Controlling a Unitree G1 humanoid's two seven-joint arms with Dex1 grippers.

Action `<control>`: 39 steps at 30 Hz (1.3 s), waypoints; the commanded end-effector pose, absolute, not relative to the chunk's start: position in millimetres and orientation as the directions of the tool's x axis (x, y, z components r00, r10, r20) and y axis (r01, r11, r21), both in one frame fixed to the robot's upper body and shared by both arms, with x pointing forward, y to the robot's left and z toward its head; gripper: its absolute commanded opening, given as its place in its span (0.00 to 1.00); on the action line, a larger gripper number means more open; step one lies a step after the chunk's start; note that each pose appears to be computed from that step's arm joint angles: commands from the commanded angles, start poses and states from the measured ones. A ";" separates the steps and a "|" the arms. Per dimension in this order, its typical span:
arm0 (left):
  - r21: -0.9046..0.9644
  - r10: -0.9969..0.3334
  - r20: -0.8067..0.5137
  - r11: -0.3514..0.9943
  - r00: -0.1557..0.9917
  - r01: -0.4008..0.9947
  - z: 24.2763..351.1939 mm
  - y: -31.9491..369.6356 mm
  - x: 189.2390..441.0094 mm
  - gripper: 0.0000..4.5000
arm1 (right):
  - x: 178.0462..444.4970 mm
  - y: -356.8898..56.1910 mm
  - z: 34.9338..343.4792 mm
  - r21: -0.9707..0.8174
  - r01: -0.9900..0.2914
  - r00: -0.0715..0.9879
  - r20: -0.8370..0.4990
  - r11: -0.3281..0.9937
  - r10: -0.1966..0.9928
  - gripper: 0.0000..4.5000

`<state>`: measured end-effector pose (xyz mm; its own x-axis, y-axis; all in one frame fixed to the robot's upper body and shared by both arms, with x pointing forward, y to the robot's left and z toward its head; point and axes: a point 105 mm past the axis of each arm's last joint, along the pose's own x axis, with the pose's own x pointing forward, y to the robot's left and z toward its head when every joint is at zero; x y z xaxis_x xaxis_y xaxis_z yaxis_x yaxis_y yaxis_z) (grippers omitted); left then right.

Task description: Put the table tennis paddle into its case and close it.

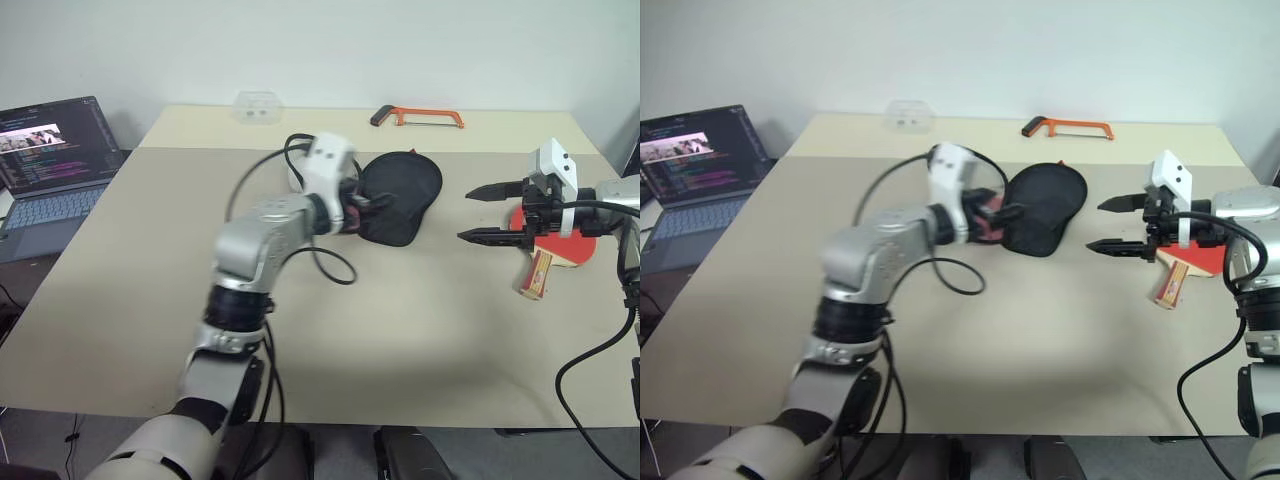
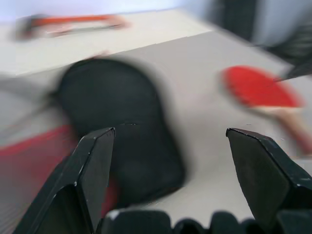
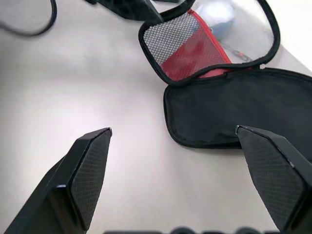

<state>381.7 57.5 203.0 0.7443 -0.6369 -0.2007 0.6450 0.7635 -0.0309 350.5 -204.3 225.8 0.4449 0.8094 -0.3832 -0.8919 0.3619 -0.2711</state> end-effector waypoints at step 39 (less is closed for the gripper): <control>-0.178 -0.549 -0.192 0.835 0.814 0.521 174.3 63.4 432.9 0.61 | 351.0 -218.4 244.4 -0.350 -0.854 0.502 -0.359 0.385 0.787 1.00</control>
